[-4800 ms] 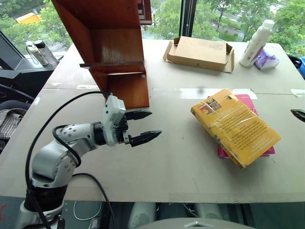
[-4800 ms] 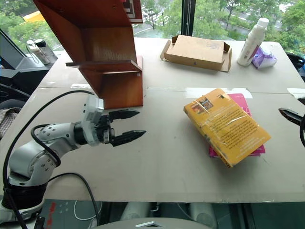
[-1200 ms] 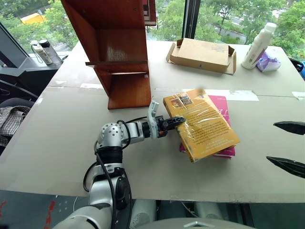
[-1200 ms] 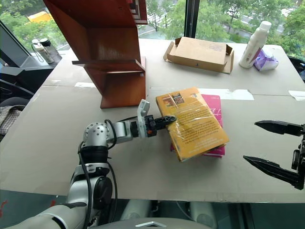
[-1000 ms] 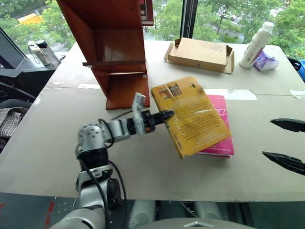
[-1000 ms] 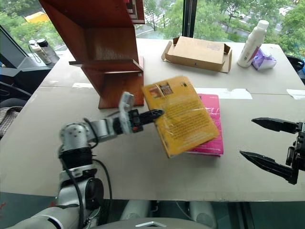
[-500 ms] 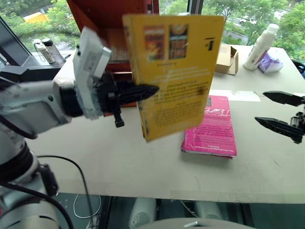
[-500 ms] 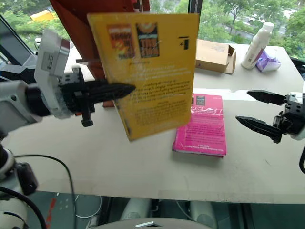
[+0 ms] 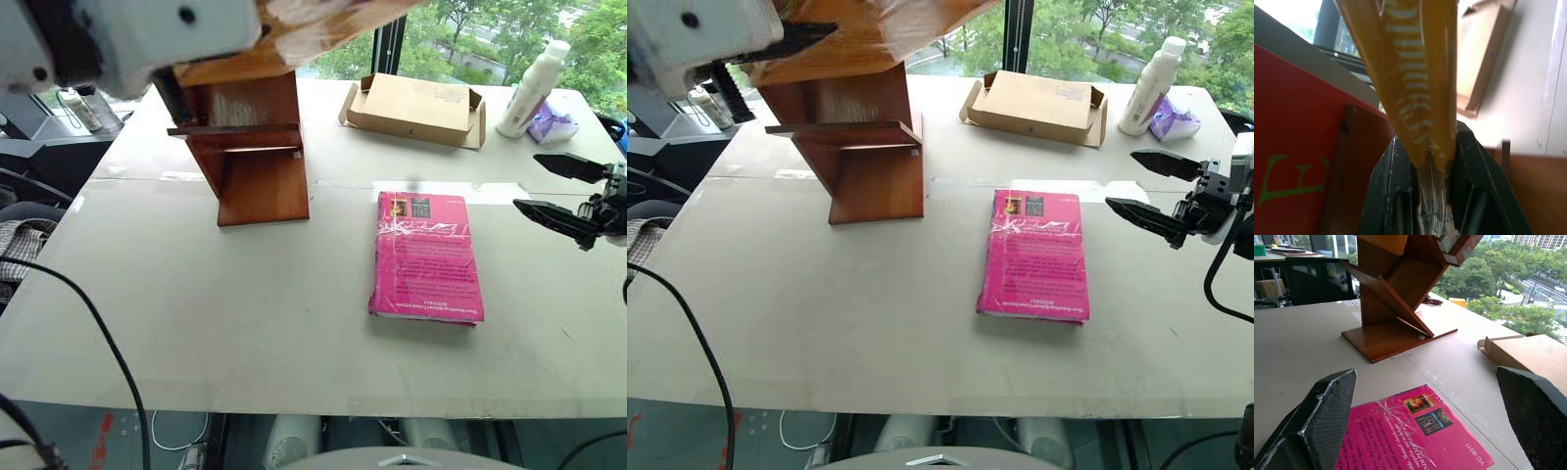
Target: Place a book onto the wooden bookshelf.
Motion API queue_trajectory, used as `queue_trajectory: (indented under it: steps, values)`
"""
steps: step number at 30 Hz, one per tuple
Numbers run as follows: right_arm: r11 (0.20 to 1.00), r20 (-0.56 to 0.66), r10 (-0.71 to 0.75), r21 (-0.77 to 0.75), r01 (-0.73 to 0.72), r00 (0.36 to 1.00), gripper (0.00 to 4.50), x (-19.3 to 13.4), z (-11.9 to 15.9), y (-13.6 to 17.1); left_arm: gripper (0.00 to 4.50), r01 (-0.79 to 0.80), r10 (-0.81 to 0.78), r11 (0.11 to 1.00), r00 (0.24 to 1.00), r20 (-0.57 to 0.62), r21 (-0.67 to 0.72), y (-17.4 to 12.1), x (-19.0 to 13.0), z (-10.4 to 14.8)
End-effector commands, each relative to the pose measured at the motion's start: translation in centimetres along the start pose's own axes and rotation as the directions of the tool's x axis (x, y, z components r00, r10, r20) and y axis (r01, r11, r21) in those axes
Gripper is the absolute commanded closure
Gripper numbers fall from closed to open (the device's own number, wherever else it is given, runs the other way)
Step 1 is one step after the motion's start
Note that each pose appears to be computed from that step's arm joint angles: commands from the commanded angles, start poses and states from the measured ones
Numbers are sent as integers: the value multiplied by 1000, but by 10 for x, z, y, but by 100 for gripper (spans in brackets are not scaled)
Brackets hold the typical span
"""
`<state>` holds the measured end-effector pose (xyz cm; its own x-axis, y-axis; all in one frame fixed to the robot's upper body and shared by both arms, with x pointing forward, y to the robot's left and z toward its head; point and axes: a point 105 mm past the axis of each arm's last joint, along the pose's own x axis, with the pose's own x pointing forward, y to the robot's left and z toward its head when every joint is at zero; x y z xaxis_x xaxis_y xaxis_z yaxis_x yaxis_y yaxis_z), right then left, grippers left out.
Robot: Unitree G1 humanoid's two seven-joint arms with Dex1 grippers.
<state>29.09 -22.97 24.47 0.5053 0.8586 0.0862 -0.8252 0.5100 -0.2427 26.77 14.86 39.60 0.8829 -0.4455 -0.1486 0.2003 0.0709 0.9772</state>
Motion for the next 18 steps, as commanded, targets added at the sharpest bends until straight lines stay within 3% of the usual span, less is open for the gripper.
queue_trajectory:
  steps: [1, 7, 18]
  values:
    - [998, 26, 18, -68, -16, 999, 0, 1, 15, 1, 420, 51, -43, 998, 973, -229, 30, -6, -1, -42]
    - [997, 24, 25, -74, -23, 999, 0, 1, 18, 8, 420, 191, -200, 980, 900, -387, -60, -32, 27, -81]
    - [997, 32, 22, -75, -20, 999, 0, -1, 23, 20, 420, 260, -256, 963, 819, -513, -65, -25, 80, -109]
